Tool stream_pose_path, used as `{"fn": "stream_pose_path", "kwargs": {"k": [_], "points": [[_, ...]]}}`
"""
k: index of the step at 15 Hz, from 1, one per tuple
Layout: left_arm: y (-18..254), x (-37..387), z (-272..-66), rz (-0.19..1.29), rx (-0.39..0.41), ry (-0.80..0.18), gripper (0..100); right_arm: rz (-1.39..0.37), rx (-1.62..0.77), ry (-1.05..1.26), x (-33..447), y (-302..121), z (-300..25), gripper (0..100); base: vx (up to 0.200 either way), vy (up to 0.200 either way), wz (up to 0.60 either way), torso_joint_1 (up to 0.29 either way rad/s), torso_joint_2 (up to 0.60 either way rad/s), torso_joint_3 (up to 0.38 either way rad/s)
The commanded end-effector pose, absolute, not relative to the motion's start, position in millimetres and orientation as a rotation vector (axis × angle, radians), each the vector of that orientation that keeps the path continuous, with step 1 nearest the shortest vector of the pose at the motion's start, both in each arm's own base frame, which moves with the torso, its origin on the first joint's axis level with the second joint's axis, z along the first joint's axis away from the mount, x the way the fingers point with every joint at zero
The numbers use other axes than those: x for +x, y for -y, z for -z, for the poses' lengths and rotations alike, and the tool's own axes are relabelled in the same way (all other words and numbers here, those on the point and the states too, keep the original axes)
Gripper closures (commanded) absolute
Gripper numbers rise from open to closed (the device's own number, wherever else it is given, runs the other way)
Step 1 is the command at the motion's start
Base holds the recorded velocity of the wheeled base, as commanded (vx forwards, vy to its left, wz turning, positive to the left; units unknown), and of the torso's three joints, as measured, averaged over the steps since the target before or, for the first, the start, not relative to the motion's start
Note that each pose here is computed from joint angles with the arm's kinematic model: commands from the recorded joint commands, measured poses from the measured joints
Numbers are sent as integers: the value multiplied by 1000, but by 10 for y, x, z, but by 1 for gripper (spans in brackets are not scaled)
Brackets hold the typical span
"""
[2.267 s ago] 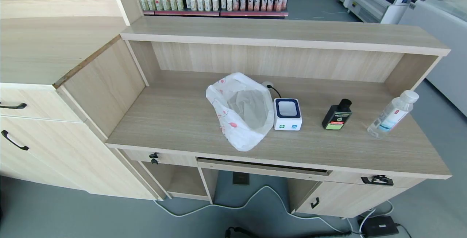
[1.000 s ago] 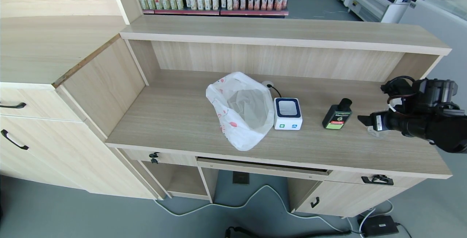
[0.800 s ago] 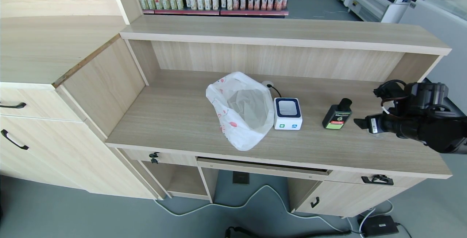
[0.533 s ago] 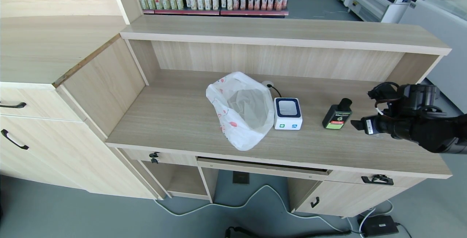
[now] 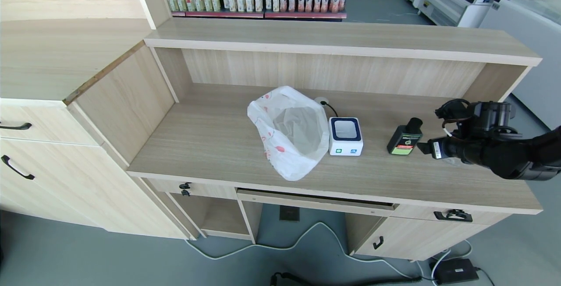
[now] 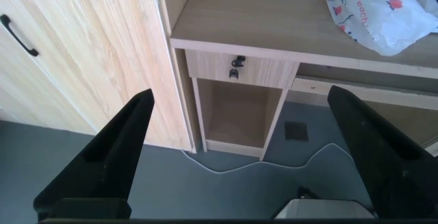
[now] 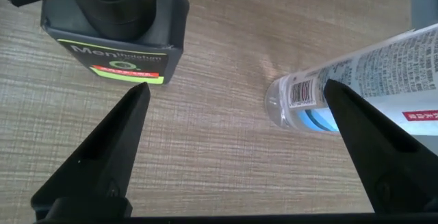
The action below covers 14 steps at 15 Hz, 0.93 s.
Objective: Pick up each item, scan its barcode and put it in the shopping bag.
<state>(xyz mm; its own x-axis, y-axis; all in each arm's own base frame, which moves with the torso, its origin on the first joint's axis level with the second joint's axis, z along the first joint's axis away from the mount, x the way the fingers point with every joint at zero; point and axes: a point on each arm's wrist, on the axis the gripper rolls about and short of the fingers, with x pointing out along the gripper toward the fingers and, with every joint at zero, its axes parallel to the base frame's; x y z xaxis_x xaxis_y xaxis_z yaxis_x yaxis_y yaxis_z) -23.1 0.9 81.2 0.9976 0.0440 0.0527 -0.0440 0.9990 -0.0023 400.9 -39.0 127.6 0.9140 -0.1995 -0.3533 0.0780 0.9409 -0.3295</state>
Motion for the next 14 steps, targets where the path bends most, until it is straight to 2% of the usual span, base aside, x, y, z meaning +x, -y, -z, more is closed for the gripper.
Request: {"fn": "stream_pose_path", "kwargs": {"k": [1,14], "points": [[-9,-231,-812,-44,-1,54,0,144,-314,-395,4097,398,-1224,0,0,0,0,0,0,0],[-9,-231,-812,-44,-1,54,0,27,-224,-326,4434,-38,-1163,0,0,0,0,0,0,0]]}}
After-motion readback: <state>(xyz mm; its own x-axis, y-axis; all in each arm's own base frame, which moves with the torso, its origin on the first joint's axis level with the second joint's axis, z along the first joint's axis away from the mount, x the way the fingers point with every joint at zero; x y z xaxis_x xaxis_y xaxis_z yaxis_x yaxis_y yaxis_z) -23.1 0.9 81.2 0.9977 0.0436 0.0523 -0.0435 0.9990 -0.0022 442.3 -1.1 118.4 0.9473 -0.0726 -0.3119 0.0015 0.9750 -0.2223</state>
